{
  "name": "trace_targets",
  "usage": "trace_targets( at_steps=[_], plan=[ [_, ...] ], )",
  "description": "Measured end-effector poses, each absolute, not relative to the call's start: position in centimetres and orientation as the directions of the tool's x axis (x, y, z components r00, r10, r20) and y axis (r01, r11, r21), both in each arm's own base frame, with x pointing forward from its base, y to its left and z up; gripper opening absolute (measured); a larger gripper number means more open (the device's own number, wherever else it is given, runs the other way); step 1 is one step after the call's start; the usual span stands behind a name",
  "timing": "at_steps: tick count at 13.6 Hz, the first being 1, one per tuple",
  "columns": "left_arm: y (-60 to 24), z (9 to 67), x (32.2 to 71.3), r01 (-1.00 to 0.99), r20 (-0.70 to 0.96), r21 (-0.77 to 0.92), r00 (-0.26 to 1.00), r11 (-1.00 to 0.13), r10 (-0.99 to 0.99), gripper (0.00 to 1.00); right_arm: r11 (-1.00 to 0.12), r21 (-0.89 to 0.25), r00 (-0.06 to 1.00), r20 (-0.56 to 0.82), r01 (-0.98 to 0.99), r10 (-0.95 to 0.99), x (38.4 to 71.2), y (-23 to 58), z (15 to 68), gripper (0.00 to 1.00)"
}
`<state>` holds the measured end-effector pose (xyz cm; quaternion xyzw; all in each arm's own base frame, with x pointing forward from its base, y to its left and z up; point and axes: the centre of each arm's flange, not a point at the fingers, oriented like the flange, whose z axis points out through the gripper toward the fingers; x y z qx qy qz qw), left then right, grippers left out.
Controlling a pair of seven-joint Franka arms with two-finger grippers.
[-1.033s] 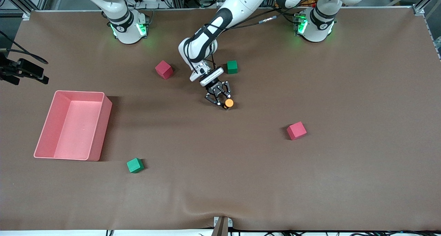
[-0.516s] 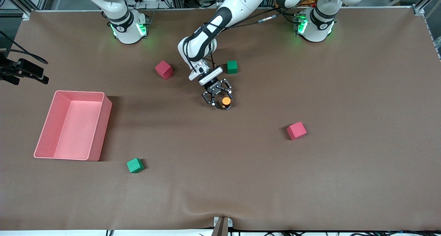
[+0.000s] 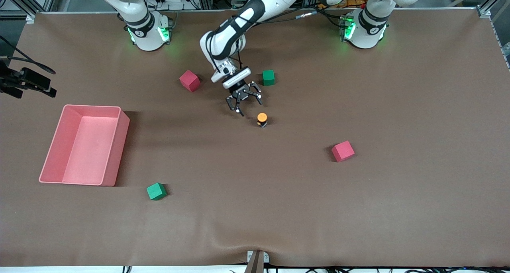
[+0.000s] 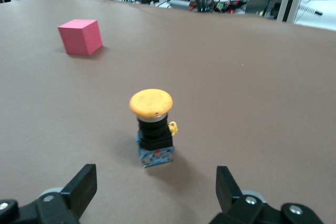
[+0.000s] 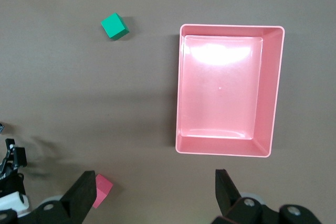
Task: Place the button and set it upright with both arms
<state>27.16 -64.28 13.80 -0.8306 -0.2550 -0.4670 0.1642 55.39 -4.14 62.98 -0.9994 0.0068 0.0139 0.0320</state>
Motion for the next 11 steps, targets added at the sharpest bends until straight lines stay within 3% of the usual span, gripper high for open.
trace_targets(
  at_steps=[5, 11],
  plan=[
    [-64.7, 23.2, 29.5, 0.532, 0.764, -0.166, 0.601, -0.830, 0.233, 1.00, -0.998, -0.060, 1.000, -0.028, -0.015, -0.013, 55.4, -4.2, 63.0, 1.00],
    [-57.8, 33.4, 42.4, 0.473, 0.626, -0.299, 0.753, -0.829, 0.203, 1.00, -0.999, -0.037, 1.000, -0.026, -0.016, -0.015, 55.3, -4.5, 63.2, 1.00]
  ],
)
